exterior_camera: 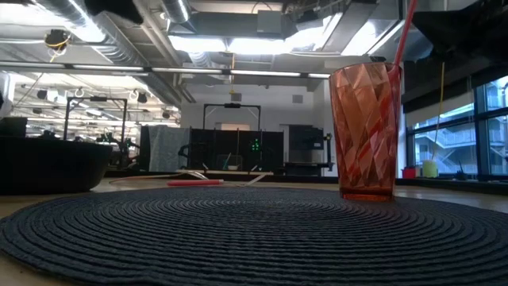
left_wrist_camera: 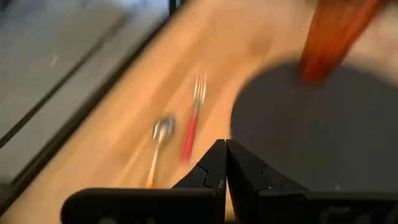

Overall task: Pick & Place Utensil
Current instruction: Put the black bowl on the dark blue mat to the left of the brown cup

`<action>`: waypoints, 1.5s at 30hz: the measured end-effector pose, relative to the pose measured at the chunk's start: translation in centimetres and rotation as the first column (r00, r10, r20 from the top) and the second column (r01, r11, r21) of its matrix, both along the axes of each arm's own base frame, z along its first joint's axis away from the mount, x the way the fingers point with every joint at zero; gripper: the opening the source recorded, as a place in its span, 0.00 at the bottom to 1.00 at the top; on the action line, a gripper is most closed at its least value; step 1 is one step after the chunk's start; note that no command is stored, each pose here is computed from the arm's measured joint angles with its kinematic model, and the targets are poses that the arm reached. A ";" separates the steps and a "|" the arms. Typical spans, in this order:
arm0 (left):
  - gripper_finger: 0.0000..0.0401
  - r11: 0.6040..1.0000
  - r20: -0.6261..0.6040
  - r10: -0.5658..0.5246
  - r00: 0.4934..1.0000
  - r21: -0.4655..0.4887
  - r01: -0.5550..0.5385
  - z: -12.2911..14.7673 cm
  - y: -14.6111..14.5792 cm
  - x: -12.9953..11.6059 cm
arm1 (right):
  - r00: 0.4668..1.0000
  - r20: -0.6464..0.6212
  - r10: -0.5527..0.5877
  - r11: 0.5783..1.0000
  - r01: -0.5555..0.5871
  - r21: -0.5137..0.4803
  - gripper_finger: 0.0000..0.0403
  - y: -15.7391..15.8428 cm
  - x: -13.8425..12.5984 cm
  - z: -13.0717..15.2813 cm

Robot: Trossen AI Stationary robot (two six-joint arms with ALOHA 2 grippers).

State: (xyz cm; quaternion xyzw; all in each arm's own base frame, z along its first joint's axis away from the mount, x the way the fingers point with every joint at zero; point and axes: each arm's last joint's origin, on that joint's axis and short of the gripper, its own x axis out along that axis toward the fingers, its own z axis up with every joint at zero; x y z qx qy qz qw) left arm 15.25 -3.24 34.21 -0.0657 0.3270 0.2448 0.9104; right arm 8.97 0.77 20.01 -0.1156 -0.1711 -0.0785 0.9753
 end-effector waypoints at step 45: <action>0.60 0.976 -0.434 -0.066 0.899 -0.217 -0.033 -9.7 -12.4 -0.1 | 0.999 0.008 0.036 0.995 -0.036 0.095 0.04 0.0 0.0 0.0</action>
